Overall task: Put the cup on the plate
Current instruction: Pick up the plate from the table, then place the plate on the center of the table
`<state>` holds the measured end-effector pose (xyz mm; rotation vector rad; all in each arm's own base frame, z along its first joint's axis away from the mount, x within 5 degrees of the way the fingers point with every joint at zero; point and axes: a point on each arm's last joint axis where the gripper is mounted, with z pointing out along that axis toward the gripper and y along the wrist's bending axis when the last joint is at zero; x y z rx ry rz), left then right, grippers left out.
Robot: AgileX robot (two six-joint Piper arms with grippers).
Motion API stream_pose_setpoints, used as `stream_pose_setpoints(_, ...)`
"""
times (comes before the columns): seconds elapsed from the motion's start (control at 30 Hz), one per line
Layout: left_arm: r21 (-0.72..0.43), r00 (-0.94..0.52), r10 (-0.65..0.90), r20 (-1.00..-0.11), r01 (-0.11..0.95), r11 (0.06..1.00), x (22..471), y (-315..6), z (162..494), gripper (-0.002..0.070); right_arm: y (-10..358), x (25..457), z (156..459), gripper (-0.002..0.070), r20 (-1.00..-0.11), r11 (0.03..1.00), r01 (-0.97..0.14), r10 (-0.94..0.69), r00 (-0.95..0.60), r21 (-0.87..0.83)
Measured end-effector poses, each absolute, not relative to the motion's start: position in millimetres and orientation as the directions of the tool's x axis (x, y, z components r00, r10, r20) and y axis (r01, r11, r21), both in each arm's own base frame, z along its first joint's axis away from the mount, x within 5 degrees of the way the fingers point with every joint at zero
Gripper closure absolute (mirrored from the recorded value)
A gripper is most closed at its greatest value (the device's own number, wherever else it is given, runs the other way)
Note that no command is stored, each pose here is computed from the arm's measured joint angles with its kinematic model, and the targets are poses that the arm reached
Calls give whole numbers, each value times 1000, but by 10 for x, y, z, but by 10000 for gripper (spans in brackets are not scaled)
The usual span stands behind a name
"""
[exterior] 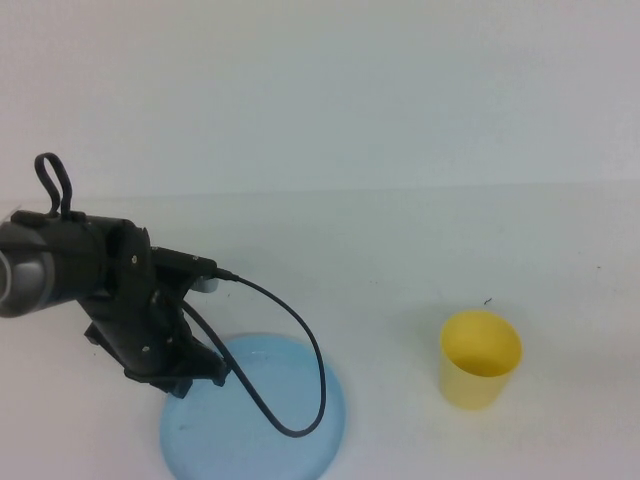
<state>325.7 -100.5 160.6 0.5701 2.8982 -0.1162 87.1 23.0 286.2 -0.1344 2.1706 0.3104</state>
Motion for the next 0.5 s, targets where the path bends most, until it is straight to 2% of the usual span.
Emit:
stream_pose_setpoints(0.1,-55,-907,359,-220,379,924,3273,-1024,1611,674,230,871,2862,361,-814,962,-210,19,-580,172)
stream_pose_setpoints(0.2,-124,-910,337,-242,374,919,3287,-1093,1661,674,230,871,2862,381,-814,962,-210,19,-580,172)
stream_pose_setpoints(0.37,-270,-898,311,-310,397,877,3369,-1262,1844,673,229,872,2863,391,-815,963,-210,19,-578,171)
stream_pose_setpoints(0.5,-312,-893,277,-354,392,866,3439,-1321,1954,673,228,873,2864,392,-816,963,-209,20,-577,171)
